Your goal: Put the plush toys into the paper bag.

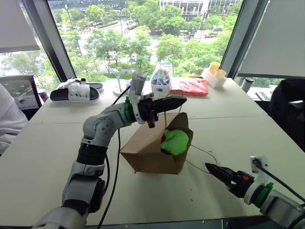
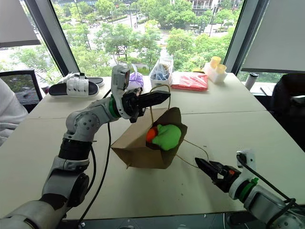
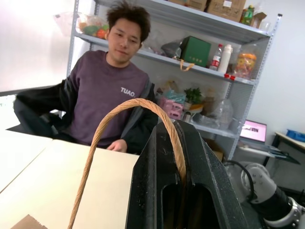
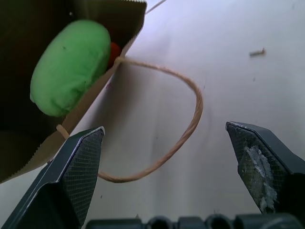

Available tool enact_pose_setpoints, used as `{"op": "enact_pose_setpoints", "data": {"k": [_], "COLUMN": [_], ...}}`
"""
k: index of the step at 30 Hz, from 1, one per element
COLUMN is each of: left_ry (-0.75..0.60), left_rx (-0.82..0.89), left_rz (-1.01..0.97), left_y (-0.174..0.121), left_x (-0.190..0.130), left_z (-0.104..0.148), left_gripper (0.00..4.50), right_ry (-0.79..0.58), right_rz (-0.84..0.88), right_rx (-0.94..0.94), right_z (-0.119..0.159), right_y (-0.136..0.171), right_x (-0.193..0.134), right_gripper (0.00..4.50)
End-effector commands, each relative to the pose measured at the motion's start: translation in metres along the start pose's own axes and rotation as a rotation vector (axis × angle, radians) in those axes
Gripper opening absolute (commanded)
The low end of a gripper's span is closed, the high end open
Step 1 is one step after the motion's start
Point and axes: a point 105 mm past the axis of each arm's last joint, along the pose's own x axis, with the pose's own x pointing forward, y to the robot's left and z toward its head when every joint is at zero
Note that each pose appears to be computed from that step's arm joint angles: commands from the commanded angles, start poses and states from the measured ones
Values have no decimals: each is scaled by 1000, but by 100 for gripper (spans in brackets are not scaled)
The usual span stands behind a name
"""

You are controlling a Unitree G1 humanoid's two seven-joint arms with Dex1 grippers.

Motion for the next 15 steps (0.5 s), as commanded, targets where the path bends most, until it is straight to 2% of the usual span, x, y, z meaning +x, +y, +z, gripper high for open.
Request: {"op": "enact_pose_setpoints", "data": {"k": [1, 3, 6, 11, 15], "left_ry": [-14, -15, -14, -12, -14], "left_rx": [39, 41, 42, 44, 48], "left_rz": [-7, -6, -1, 2, -1], "left_y": [-3, -3, -3, -4, -3], "left_x": [2, 1, 0, -1, 0], "left_z": [6, 6, 7, 7, 8], "left_gripper": [0, 0, 0, 0, 0], "right_ry": [-54, -108, -155, -220, -316], "right_rz": [79, 90, 101, 137, 192], "right_rx": [48, 82, 112, 138, 114], "right_z": [1, 7, 14, 27, 49], "right_y": [17, 19, 21, 25, 34], "right_x": [15, 18, 19, 15, 8], "right_gripper": [405, 369, 222, 2, 2]}}
